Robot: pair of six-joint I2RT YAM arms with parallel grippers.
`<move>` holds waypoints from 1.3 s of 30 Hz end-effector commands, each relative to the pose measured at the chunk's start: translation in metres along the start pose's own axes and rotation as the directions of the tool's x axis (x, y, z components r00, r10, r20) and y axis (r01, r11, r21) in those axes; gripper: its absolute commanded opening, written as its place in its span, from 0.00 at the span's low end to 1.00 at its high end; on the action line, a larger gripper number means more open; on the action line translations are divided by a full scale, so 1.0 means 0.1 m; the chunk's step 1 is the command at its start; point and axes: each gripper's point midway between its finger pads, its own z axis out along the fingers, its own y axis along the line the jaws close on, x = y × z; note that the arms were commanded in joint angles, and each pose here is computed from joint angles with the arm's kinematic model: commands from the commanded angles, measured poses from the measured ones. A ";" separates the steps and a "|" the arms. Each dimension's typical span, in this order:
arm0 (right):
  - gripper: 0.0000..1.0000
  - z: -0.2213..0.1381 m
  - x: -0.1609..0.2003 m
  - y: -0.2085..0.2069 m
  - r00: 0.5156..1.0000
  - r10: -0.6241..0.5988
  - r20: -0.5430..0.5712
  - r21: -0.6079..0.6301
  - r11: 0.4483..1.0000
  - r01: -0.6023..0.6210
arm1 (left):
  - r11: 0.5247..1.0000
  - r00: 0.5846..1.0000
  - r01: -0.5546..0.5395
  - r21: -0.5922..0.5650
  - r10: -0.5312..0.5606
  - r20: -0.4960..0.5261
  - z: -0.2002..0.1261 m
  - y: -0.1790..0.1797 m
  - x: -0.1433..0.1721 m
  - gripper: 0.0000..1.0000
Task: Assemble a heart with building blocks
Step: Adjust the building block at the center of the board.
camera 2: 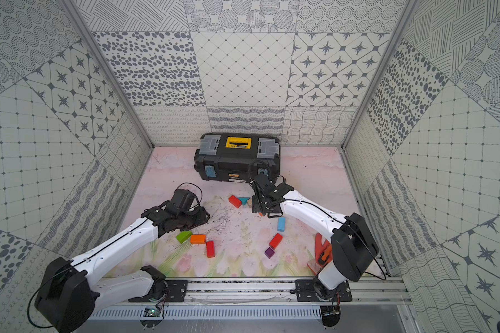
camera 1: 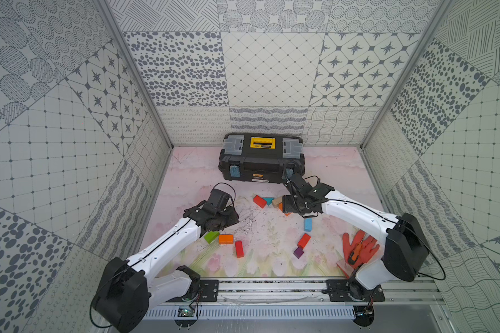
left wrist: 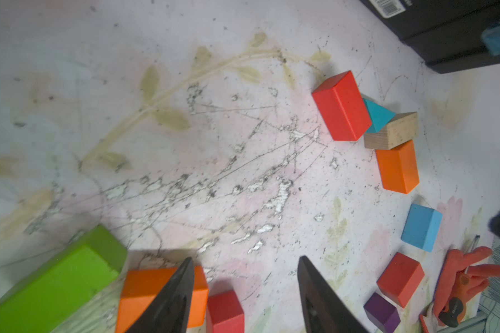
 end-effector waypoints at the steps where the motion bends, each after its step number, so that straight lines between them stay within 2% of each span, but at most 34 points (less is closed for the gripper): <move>1: 0.74 0.00 0.11 -0.11 1.000 -0.008 -0.012 0.027 1.000 0.009 | 0.956 0.978 0.167 -0.242 -0.192 -0.081 -0.22 0.70 0.52 0.59; 3: 0.75 0.01 0.13 -0.09 1.000 -0.011 -0.019 0.018 1.000 0.012 | 0.938 0.971 0.199 -0.284 -0.228 -0.074 -0.28 0.84 0.61 0.61; 6: 0.76 0.03 0.15 -0.07 1.000 -0.017 -0.023 0.007 1.000 0.017 | 0.911 0.978 0.191 -0.365 -0.209 -0.009 -0.36 1.04 0.54 0.69; 9: 0.77 0.06 0.16 -0.06 1.000 -0.019 -0.019 -0.003 1.000 0.019 | 0.910 0.974 0.210 -0.359 -0.226 -0.002 -0.31 1.02 0.41 0.73; 11: 0.77 0.09 0.20 -0.07 0.999 -0.020 -0.030 0.001 1.000 0.020 | 0.904 0.973 0.207 -0.373 -0.231 -0.020 -0.27 1.02 0.37 0.83; 14: 0.77 0.09 0.23 -0.08 0.999 -0.019 -0.039 0.000 1.000 0.019 | 0.888 0.973 0.191 -0.418 -0.226 -0.035 -0.22 1.07 0.36 0.84; 18: 0.78 0.09 0.25 -0.10 1.000 -0.014 -0.028 -0.004 1.000 0.014 | 0.869 0.971 0.217 -0.446 -0.241 0.002 -0.16 1.17 0.27 0.86; 24: 0.78 0.13 0.27 -0.07 0.999 -0.021 -0.045 -0.009 1.000 0.020 | 0.878 0.961 0.254 -0.406 -0.277 0.002 0.11 1.10 0.18 0.85; 27: 0.78 0.12 0.26 -0.08 0.999 -0.023 -0.043 -0.008 1.000 0.023 | 0.889 0.962 0.254 -0.381 -0.275 -0.001 0.27 1.03 0.10 0.80; 32: 0.77 0.13 0.27 -0.08 0.999 -0.019 -0.045 -0.006 1.000 0.019 | 0.929 0.966 0.234 -0.287 -0.255 -0.039 0.51 0.75 -0.07 0.66; 39: 0.75 0.14 0.28 -0.10 0.999 -0.015 -0.047 0.002 1.000 0.015 | 0.951 0.981 0.153 -0.270 -0.179 -0.077 0.65 0.42 -0.19 0.61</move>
